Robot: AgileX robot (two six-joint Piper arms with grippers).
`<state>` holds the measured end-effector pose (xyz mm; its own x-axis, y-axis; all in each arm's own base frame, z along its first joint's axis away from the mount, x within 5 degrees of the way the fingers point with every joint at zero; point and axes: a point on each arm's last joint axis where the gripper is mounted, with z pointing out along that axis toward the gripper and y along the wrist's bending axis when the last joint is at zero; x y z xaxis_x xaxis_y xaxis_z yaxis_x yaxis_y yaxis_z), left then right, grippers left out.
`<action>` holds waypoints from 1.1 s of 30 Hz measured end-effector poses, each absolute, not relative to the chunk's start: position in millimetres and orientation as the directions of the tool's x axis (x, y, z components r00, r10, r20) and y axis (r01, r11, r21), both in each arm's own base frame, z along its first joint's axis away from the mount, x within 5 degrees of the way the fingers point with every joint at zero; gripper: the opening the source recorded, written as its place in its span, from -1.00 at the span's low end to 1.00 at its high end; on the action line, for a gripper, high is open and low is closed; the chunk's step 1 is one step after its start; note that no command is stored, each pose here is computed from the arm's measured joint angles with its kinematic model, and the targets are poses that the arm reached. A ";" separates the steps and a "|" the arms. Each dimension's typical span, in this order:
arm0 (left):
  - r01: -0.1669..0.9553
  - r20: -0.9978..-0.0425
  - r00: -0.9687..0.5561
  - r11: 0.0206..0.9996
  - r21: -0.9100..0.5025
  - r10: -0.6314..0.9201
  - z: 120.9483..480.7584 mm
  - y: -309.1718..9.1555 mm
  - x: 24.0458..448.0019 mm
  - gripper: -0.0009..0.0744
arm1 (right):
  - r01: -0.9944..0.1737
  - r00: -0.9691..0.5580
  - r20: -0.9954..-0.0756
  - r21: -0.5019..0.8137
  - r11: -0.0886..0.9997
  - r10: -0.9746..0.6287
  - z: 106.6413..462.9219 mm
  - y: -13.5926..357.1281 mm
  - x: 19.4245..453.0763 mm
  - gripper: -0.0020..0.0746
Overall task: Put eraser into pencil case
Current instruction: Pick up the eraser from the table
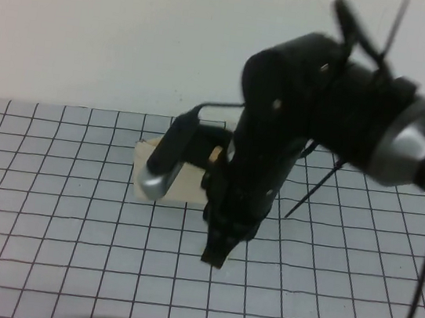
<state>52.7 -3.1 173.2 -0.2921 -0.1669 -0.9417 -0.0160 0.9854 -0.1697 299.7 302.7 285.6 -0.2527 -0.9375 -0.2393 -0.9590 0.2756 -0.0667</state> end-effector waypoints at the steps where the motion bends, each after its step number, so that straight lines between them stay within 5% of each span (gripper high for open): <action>1: -0.016 -0.942 -0.292 0.985 -0.170 -0.167 173.2 -3.1 52.7 -0.98 | -0.960 -0.252 -0.222 -0.063 0.272 -0.942 278.0 306.4 299.9 -0.82; 4: -0.016 -0.942 -0.292 0.985 -0.170 -0.167 173.2 -3.1 52.7 -0.98 | -0.946 -0.310 -0.173 -0.040 0.321 -0.935 255.5 311.9 304.9 -0.60; 5: -0.016 -0.942 -0.292 0.985 -0.170 -0.167 173.2 -3.1 52.7 -0.98 | -0.925 -0.370 -0.144 -0.038 0.379 -0.918 243.4 313.2 308.8 -0.36; 9: -0.016 -0.942 -0.292 0.985 -0.170 -0.167 173.2 -3.1 52.7 -0.98 | -0.837 -0.533 -0.160 -0.044 0.545 -0.831 223.9 318.3 319.1 0.25; 12: -0.016 -0.942 -0.292 0.985 -0.170 -0.167 173.2 -3.1 52.7 -0.98 | -0.751 -0.645 -0.181 -0.030 0.660 -0.742 212.9 320.4 329.0 0.47; 20: -0.016 -0.942 -0.292 0.985 -0.170 -0.168 173.2 -3.1 52.7 -0.98 | -0.532 -0.837 -0.183 0.059 0.844 -0.515 189.2 310.0 366.8 0.55; 33: -0.016 -0.941 -0.292 0.985 -0.172 -0.169 173.2 -3.2 52.7 -0.98 | -0.494 -0.865 -0.153 0.088 0.865 -0.478 154.0 320.0 377.6 0.51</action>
